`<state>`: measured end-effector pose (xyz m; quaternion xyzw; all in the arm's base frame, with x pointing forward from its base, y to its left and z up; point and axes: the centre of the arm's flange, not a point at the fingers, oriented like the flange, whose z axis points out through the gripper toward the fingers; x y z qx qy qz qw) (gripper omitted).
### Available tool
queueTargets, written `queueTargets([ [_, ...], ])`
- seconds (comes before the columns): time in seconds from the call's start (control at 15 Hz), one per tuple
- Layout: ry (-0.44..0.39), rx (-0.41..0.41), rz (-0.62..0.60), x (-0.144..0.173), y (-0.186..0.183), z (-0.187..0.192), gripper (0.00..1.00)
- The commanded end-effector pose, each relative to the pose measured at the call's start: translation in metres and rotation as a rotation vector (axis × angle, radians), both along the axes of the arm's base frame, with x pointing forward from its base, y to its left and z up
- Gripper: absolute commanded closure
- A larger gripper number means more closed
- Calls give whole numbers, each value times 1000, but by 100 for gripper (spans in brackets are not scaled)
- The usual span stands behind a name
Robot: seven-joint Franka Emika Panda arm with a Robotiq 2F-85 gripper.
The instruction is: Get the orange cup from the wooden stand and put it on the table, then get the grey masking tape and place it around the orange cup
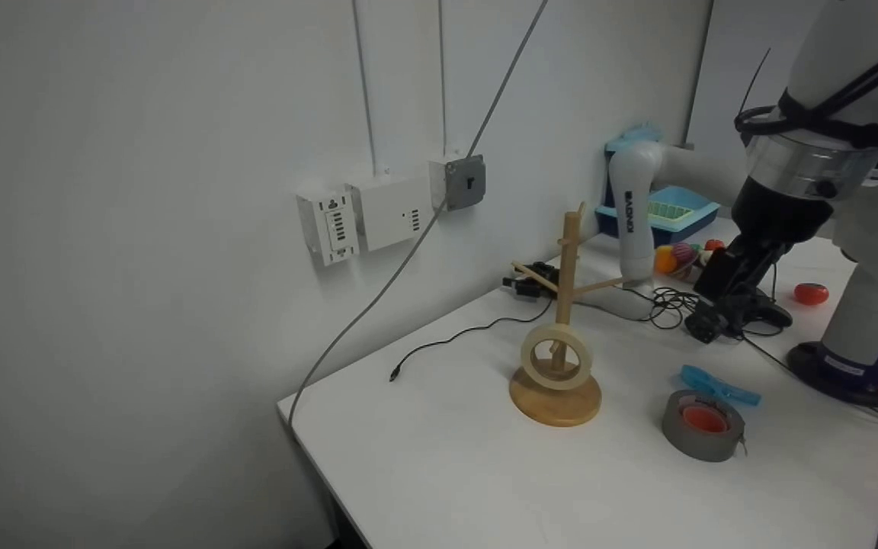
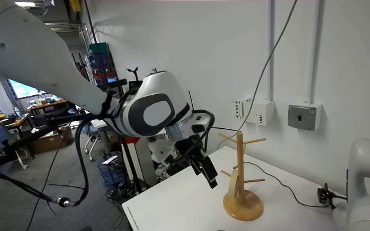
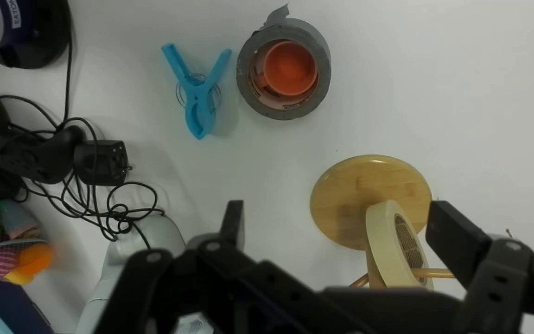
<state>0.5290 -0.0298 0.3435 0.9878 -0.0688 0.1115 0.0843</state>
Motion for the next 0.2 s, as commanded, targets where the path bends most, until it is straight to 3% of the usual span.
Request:
queueTargets([
  [0.0, 0, 0, 0, 0, 0, 0, 0],
  [0.13, 0, 0, 0, 0, 0, 0, 0],
])
